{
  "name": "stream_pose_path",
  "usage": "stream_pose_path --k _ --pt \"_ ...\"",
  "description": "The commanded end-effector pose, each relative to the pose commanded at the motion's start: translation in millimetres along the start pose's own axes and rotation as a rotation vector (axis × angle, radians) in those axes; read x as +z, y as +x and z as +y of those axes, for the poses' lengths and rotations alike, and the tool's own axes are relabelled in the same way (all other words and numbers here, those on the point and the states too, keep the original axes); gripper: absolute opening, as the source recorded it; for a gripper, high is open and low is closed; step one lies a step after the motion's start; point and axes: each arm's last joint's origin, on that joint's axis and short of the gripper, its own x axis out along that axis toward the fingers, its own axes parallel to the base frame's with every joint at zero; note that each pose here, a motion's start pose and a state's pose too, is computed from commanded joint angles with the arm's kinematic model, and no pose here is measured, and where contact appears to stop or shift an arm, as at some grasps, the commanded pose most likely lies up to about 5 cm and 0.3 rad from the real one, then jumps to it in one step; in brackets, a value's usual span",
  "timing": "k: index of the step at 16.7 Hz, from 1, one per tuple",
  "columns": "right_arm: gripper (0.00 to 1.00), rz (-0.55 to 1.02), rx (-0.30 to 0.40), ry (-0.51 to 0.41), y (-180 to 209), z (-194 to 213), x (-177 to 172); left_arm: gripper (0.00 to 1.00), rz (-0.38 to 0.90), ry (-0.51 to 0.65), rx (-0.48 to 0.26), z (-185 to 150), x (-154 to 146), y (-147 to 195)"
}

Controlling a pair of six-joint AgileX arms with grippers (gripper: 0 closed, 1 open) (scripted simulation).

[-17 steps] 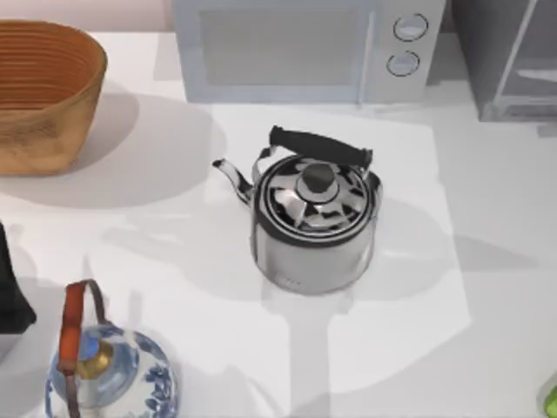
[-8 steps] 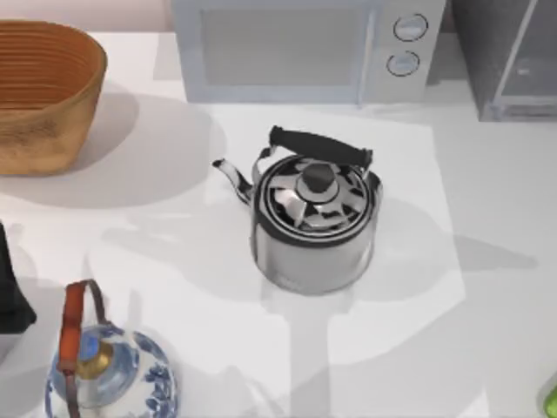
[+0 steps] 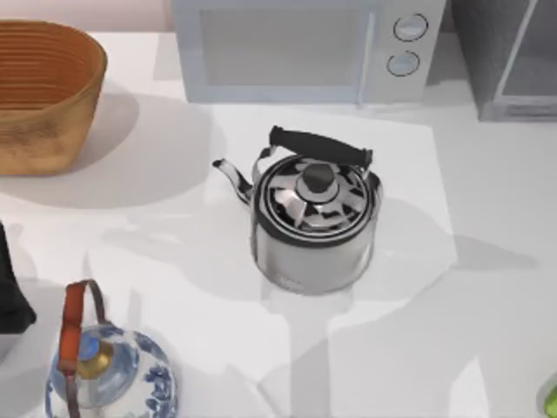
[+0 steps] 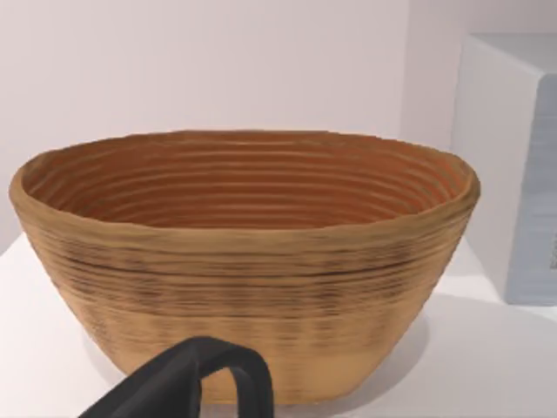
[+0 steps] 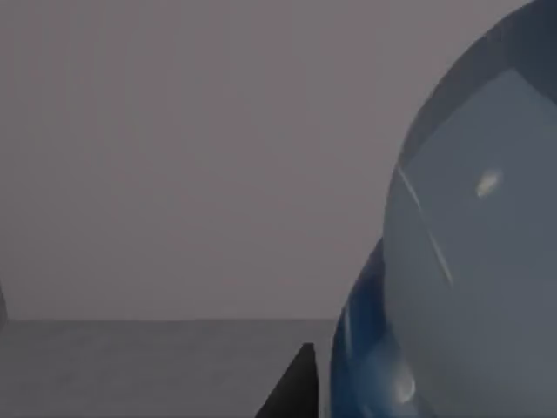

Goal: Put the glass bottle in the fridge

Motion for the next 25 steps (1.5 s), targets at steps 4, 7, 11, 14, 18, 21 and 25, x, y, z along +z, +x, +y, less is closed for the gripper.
stream_pose_path --k 4,7,11,14,18,21,25 --pt "0.01 0.010 0.008 0.002 14.3 5.2 -0.9 1.00 0.000 0.000 0.000 0.0 0.0 0.0" --pt "0.01 0.010 0.008 0.002 14.3 5.2 -0.9 1.00 0.000 0.000 0.000 0.0 0.0 0.0" --pt "0.31 0.010 0.008 0.002 14.3 5.2 -0.9 1.00 0.000 0.000 0.000 0.0 0.0 0.0" --pt "0.53 0.010 0.008 0.002 14.3 5.2 -0.9 1.00 0.000 0.000 0.000 0.0 0.0 0.0" --pt "0.83 0.010 0.008 0.002 14.3 5.2 -0.9 1.00 0.000 0.000 0.000 0.0 0.0 0.0" --pt "1.00 0.010 0.008 0.002 14.3 5.2 -0.9 1.00 0.000 0.000 0.000 0.0 0.0 0.0" --pt "1.00 0.010 0.008 0.002 14.3 5.2 -0.9 1.00 0.000 0.000 0.000 0.0 0.0 0.0"
